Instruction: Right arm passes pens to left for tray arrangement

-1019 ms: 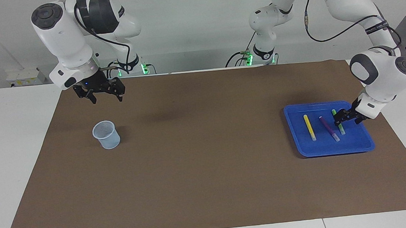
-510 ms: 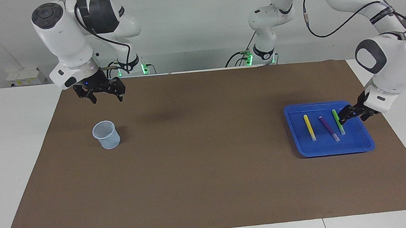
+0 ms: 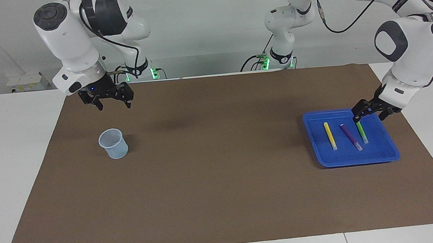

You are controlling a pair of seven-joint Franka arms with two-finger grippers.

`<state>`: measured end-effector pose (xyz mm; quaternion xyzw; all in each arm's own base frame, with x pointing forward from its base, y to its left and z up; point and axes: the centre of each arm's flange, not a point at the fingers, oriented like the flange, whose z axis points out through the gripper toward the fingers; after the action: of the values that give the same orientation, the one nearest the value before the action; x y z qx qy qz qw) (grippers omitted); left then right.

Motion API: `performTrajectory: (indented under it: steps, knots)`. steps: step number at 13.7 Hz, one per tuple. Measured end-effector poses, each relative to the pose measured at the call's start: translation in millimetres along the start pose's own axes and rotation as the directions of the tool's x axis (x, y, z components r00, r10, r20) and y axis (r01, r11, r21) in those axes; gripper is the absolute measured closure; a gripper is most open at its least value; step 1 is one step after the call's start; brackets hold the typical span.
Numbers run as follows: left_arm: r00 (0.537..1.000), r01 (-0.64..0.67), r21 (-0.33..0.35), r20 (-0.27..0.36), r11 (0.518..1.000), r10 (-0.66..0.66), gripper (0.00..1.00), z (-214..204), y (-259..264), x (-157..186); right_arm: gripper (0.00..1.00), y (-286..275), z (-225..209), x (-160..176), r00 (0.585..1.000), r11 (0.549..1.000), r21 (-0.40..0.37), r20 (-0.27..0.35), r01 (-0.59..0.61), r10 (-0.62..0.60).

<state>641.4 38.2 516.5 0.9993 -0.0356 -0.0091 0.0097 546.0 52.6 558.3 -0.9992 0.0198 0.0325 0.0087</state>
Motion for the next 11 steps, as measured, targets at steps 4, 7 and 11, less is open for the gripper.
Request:
performTrajectory:
  steps: [4,7,11]
  knots:
    - [0.999,-0.006,-0.004,0.035,1.0,0.006,0.0,-29.5,5.2,-9.0,0.0,-0.1,-3.0,0.4,1.0,1.0,0.001,-0.006,0.0,0.0]
    - [0.999,-0.045,0.001,0.012,0.999,0.045,0.0,-55.5,31.6,-16.4,0.0,-0.1,-3.1,0.4,1.0,1.0,0.001,-0.006,0.0,0.0]
    - [1.0,0.008,0.006,-0.016,1.0,-0.008,0.0,-84.4,76.6,-30.6,0.0,-0.1,-3.1,0.4,1.0,1.0,0.001,-0.006,0.0,0.0]
